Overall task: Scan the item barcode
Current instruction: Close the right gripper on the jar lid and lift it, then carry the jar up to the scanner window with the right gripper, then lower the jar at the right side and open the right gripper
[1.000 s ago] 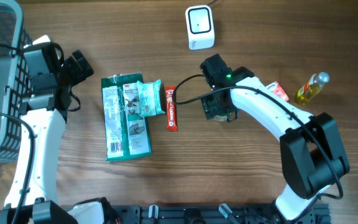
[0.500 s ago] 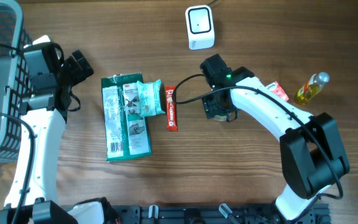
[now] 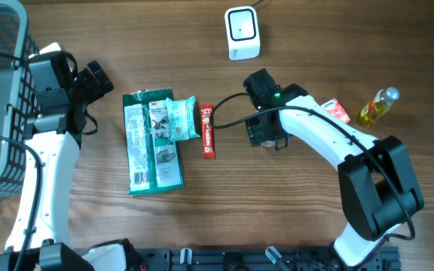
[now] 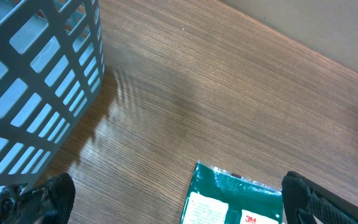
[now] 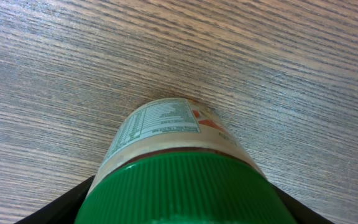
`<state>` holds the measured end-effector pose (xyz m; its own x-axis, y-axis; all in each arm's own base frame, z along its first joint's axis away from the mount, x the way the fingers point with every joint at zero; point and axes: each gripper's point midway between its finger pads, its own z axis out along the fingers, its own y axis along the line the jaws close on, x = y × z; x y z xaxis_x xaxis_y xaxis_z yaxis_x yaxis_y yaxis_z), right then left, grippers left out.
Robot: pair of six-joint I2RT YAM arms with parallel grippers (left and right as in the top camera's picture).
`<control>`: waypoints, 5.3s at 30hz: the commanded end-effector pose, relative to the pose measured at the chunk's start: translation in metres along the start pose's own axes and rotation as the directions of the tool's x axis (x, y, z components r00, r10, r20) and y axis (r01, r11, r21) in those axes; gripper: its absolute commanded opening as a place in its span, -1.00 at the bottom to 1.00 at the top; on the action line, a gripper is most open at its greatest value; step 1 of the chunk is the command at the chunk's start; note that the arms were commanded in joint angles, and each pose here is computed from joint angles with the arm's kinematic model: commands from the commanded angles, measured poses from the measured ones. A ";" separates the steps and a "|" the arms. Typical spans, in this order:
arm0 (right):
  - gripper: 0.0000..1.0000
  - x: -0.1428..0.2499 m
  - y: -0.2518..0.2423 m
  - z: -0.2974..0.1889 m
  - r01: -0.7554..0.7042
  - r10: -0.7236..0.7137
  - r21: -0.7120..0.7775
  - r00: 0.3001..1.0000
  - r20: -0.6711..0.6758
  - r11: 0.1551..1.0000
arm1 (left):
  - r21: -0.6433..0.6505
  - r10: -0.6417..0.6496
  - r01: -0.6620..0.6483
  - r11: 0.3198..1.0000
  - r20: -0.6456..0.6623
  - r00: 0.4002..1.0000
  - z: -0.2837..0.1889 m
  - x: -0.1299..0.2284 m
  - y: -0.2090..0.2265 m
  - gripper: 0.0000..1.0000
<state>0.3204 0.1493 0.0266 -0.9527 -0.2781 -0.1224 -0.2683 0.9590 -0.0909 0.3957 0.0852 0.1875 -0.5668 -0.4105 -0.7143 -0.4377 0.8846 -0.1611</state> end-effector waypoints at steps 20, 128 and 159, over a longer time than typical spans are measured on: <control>-0.59 -0.025 0.127 -0.191 -0.369 0.165 -0.710 0.925 -0.341 0.599 | -0.001 0.005 -0.005 1.000 0.023 1.000 -0.004 -0.008 0.000 1.00; 0.51 0.018 -0.088 0.005 -0.258 0.249 -0.009 0.940 -0.231 0.966 | -0.001 0.004 -0.004 1.000 0.023 1.000 -0.004 -0.008 0.000 1.00; -0.34 -0.034 0.000 -0.014 -0.147 0.146 -0.033 0.989 -0.023 0.989 | -0.001 0.004 -0.004 1.000 0.023 1.000 -0.004 -0.008 0.000 1.00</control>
<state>0.3479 0.1895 0.0528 -0.9811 -0.1681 -0.0958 -0.1782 0.9779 0.1091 0.3956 0.0852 0.1874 -0.5672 -0.4106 -0.7139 -0.4375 0.8847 -0.1612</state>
